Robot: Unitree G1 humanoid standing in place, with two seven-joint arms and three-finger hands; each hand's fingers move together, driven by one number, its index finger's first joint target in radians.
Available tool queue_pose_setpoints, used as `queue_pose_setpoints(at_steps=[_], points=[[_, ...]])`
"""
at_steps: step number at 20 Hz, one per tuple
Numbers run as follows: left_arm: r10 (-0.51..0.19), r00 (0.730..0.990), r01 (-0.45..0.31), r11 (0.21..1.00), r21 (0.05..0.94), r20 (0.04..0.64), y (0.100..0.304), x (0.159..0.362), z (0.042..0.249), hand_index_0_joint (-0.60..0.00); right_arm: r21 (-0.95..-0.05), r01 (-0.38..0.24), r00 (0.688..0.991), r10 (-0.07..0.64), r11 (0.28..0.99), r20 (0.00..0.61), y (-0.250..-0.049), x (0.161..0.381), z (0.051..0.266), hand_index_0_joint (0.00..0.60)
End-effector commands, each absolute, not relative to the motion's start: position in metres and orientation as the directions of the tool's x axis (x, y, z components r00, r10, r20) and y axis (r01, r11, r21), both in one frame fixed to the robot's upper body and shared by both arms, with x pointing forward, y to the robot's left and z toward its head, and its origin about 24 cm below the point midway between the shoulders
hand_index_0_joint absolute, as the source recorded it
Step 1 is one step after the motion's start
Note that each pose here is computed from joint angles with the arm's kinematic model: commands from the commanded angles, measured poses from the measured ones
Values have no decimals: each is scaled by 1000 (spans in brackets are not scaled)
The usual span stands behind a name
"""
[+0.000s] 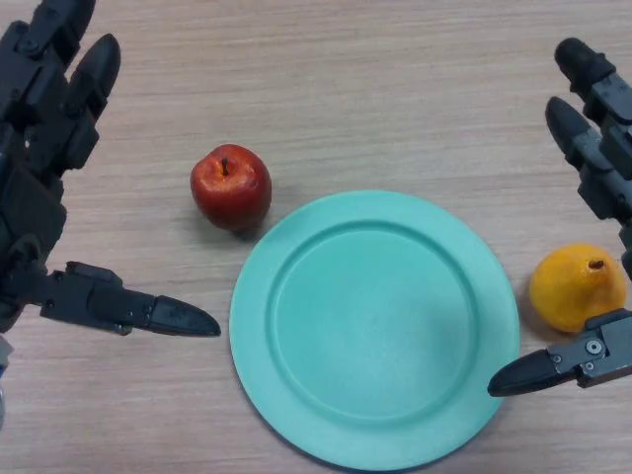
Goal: Pick up the red apple and place it on the plate
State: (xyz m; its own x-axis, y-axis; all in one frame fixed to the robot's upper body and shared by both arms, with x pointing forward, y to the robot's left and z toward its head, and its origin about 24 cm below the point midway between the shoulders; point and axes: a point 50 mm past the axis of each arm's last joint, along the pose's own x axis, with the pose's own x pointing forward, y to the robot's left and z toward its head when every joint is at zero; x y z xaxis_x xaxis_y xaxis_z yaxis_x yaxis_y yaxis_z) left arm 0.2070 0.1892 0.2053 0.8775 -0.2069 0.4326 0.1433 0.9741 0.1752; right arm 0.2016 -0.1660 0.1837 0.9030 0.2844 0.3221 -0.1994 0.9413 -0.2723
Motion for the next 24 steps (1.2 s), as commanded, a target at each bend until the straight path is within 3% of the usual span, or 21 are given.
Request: queue_pose_setpoints(at_steps=[1, 8, 12, 16, 21, 24], points=[[-175, 800, 65, 976, 207, 574, 193, 192, 230, 0, -344, -147, 799, 316, 927, 511, -167, 187, 213, 0], [-141, 805, 36, 981, 190, 576, 201, 200, 227, 0, -352, -140, 802, 315, 925, 508, -164, 187, 213, 0], [-119, 832, 1, 977, 214, 541, 211, 234, 223, 0, -355, -131, 796, 312, 926, 519, -167, 181, 217, 0], [-119, 843, -69, 943, 325, 524, 211, 279, 208, 0, -341, -97, 804, 275, 935, 527, -172, 178, 214, 0], [-131, 861, -116, 890, 441, 491, 199, 328, 184, 0, -291, -70, 796, 230, 954, 560, -182, 172, 213, 0], [-120, 882, -109, 888, 447, 455, 190, 344, 170, 0, -277, -42, 798, 199, 960, 569, -190, 171, 213, 0]])
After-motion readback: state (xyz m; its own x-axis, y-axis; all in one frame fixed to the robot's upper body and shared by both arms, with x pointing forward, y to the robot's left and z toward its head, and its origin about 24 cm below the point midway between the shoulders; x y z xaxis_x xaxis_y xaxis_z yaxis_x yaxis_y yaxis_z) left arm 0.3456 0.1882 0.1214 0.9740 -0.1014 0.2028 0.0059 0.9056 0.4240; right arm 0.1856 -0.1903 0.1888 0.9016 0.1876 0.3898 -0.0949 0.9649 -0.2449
